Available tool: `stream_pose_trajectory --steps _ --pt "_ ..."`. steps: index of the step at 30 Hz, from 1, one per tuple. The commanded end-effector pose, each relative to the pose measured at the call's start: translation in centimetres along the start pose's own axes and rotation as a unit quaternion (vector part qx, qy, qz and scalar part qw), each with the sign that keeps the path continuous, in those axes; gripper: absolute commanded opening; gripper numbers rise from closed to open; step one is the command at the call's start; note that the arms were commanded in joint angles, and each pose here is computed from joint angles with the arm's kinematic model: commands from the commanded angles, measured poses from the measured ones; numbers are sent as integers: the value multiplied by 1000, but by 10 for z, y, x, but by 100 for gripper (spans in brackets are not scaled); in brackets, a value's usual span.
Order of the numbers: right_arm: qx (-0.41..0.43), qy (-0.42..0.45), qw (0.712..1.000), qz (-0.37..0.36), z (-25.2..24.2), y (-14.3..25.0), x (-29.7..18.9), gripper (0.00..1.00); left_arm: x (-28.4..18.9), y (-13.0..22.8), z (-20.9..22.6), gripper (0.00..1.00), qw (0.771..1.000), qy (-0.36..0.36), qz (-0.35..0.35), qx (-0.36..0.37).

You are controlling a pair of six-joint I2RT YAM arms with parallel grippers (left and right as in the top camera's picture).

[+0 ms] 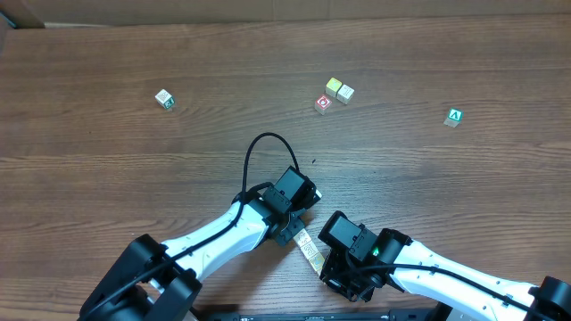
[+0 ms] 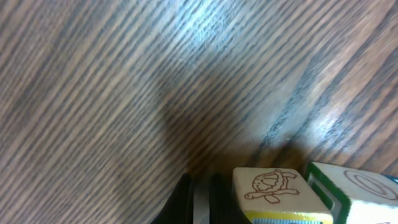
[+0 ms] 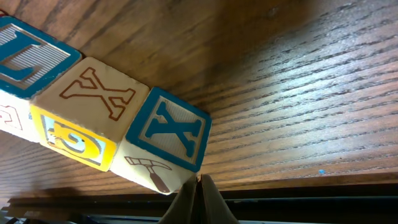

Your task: Flip 5 blocks

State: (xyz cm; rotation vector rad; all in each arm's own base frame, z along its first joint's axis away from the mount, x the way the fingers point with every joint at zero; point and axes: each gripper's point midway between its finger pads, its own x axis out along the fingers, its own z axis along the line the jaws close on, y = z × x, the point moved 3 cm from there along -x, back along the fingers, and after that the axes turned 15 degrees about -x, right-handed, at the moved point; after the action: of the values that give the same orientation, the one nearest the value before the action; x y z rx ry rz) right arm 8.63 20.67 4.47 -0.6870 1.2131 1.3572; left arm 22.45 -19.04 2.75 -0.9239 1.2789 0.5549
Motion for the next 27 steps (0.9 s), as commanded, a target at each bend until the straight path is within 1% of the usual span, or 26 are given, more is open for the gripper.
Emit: stream_pose_trajectory --steps 1,27 --pt "-6 -13 1000 -25 7 -7 -2 4 8 7 -13 4 999 40 20 11" --pt "-6 -10 999 -38 6 -11 -3 4 11 -2 -15 4 999 42 0 17"
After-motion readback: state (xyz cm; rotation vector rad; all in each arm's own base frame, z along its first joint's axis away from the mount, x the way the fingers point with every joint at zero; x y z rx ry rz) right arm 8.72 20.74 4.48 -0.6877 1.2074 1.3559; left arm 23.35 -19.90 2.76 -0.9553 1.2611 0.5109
